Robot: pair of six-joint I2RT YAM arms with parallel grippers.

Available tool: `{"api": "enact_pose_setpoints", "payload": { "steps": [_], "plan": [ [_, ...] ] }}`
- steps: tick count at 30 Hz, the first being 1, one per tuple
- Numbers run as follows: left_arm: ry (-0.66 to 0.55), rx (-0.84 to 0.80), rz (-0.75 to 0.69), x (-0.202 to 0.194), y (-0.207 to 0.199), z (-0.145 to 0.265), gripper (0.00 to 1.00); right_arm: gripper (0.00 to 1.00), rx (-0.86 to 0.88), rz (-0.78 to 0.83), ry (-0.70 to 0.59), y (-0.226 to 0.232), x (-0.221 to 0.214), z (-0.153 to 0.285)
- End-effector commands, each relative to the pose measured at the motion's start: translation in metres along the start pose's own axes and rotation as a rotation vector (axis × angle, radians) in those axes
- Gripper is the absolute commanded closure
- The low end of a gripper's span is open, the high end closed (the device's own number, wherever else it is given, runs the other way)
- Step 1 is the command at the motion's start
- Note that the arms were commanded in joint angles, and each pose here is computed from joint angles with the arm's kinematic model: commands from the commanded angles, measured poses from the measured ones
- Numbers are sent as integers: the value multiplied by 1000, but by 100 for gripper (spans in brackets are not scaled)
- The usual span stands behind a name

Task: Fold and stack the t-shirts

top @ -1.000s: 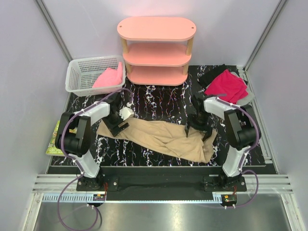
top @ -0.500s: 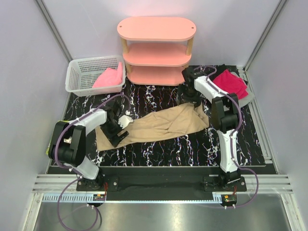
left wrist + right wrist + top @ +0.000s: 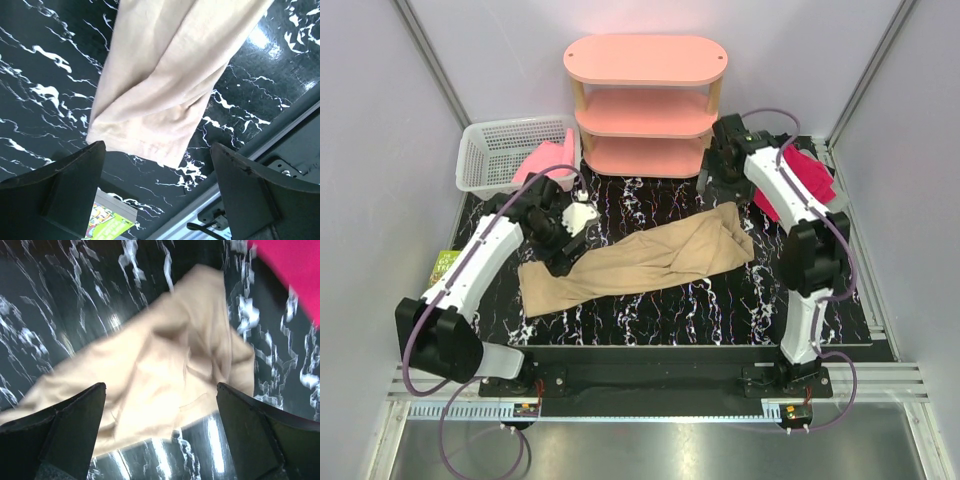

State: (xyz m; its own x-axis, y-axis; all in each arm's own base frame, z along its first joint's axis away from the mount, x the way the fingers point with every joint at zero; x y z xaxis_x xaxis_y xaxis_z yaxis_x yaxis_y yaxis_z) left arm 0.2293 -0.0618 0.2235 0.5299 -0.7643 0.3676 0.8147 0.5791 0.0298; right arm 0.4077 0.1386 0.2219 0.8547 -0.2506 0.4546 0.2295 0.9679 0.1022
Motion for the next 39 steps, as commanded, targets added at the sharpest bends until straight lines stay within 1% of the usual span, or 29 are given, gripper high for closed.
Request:
{"api": "enact_pose_setpoints", "payload": {
  "steps": [1,3,6,8,12,18,22,26,30,35,37,38,39],
  "plan": [
    [101,-4,44,-13,6,-36,9,0,58,-58,119,-9,-47,-6],
    [126,-7,53,-17,9,-52,10,0,34,-67,179,-17,-69,-21],
    [139,-12,60,-15,13,-63,10,0,18,-68,222,-20,-82,-41],
    [167,-10,67,-17,16,-71,10,0,8,-67,226,-18,-80,-50],
    [204,9,67,-26,18,-84,11,0,-43,-70,263,-21,-80,-81],
    [288,39,73,-60,15,-98,11,0,-108,-64,286,-31,-81,-112],
    [302,37,86,-75,7,-99,11,0,-106,-89,291,-34,-72,-127],
    [308,39,92,-86,-3,-97,11,0,-97,-119,269,-37,-50,-139],
    [316,34,93,-99,-13,-95,11,0,-97,-131,276,-42,-42,-153],
    [310,12,115,-116,-31,-94,11,0,-50,-155,255,-40,-23,-159],
    [307,2,123,-119,-36,-93,11,0,-27,-155,252,-37,-17,-162],
    [299,4,127,-119,-38,-91,11,0,-13,-156,225,-33,-7,-159],
    [297,-5,129,-120,-40,-89,11,0,-1,-155,232,-32,-6,-162]
  ]
}}
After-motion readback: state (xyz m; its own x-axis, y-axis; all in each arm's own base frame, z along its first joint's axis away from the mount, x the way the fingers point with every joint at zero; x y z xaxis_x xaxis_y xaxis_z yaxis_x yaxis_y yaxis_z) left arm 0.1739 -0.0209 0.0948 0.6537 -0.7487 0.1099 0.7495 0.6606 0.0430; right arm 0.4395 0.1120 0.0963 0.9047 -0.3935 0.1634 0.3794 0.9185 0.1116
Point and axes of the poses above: each gripper's point midway between its finger pads, its own z axis back along the fingers, its own y axis along the line the jaws close on, x = y × z, the point moved 8 cm from there along z, back along the fingers, and after that the axes turned 1 degree about -z, right-handed, at the moved point
